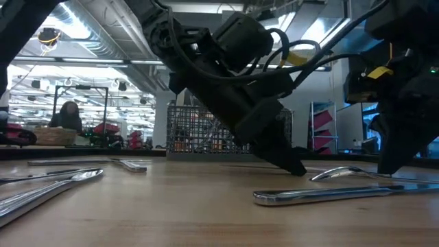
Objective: Sort silverware
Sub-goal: Put the silver table knife into the gray silverware organizer
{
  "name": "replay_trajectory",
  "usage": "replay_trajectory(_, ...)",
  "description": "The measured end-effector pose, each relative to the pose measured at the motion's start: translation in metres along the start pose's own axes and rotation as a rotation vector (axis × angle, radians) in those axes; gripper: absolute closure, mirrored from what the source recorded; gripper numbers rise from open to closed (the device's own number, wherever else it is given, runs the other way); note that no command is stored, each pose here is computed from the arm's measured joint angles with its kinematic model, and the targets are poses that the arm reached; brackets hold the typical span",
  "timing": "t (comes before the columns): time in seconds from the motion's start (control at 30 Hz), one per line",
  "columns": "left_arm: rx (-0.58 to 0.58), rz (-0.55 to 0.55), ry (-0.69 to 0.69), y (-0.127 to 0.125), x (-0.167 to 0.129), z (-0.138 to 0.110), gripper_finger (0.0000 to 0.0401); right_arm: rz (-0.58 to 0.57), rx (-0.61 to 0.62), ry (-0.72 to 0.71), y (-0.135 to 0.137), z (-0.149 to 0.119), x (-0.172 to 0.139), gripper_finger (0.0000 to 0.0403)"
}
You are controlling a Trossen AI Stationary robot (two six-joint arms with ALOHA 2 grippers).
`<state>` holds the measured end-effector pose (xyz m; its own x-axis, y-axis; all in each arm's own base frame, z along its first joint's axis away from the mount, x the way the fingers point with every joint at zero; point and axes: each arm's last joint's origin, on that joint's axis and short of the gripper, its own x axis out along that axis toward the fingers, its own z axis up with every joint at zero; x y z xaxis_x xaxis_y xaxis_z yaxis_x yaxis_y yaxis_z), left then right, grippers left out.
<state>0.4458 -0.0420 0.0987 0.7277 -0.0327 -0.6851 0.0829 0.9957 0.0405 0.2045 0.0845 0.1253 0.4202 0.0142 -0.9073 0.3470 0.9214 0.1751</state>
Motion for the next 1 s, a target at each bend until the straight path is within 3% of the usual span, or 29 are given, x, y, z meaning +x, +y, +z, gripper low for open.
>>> replay_trajectory(0.17, 0.007, 0.021, 0.007, 0.0003, 0.0001, -0.0007, 0.0273, 0.011, -0.001, -0.005, 0.0008, 0.0007, 0.0, 0.0401)
replay_trajectory(0.43, 0.023, 0.019, 0.014, -0.0006, 0.0003, -0.0016, 0.037, 0.069, -0.043, -0.026, 0.005, 0.0038, 0.0003, 0.0401)
replay_trajectory(0.67, 0.013, -0.008, 0.016, -0.0006, 0.0005, -0.0022, 0.0367, 0.07, -0.043, -0.026, 0.0051, 0.0037, 0.0002, 0.0401)
replay_trajectory(0.87, -0.001, -0.007, 0.017, -0.0008, 0.0008, -0.0025, 0.0313, 0.08, -0.041, -0.026, 0.0059, 0.004, 0.0001, 0.0401)
replay_trajectory(1.0, -0.003, -0.006, 0.017, -0.0007, -0.0002, -0.002, 0.0301, 0.068, 0.018, -0.008, 0.0048, 0.003, 0.0, 0.0401)
